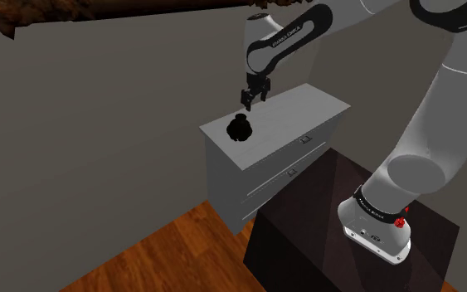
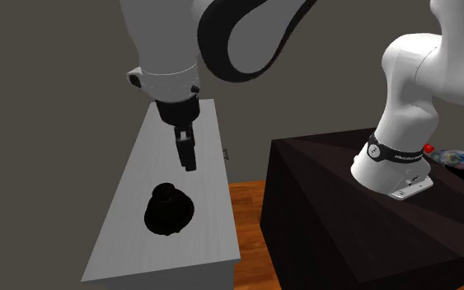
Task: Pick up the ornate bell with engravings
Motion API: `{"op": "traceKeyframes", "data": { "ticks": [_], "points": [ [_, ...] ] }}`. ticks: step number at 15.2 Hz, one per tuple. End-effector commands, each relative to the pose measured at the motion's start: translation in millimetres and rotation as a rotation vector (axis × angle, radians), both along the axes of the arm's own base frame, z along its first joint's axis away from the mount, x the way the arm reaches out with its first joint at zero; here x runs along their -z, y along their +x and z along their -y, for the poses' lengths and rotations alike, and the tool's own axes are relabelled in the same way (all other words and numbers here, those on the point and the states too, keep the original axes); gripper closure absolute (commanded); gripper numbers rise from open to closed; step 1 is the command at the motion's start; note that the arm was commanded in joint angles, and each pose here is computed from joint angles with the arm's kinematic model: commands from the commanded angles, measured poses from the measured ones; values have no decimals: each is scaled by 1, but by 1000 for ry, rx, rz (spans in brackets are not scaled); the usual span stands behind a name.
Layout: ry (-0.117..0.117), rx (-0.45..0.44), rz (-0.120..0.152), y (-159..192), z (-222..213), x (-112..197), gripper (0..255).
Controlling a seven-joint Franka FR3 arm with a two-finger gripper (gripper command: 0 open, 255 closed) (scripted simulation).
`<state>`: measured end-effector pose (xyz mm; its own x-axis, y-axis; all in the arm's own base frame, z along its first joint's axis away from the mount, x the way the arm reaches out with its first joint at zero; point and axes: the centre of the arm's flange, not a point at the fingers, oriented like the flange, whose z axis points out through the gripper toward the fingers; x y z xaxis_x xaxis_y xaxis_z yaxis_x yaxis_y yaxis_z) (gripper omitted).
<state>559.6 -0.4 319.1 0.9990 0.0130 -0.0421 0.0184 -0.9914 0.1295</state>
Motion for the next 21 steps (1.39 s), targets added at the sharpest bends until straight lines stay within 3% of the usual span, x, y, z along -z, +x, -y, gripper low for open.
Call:
{"op": "traceKeyframes", "data": {
  "ticks": [1,7,16,17,21],
  "points": [
    [2,-4,1,18,-1,21,0],
    [7,-17,3,73,-3,74,0],
    [7,-17,3,73,-3,114,0],
    [7,-17,3,73,-3,115,255],
    [7,-17,3,73,-3,115,255]
  ]
}}
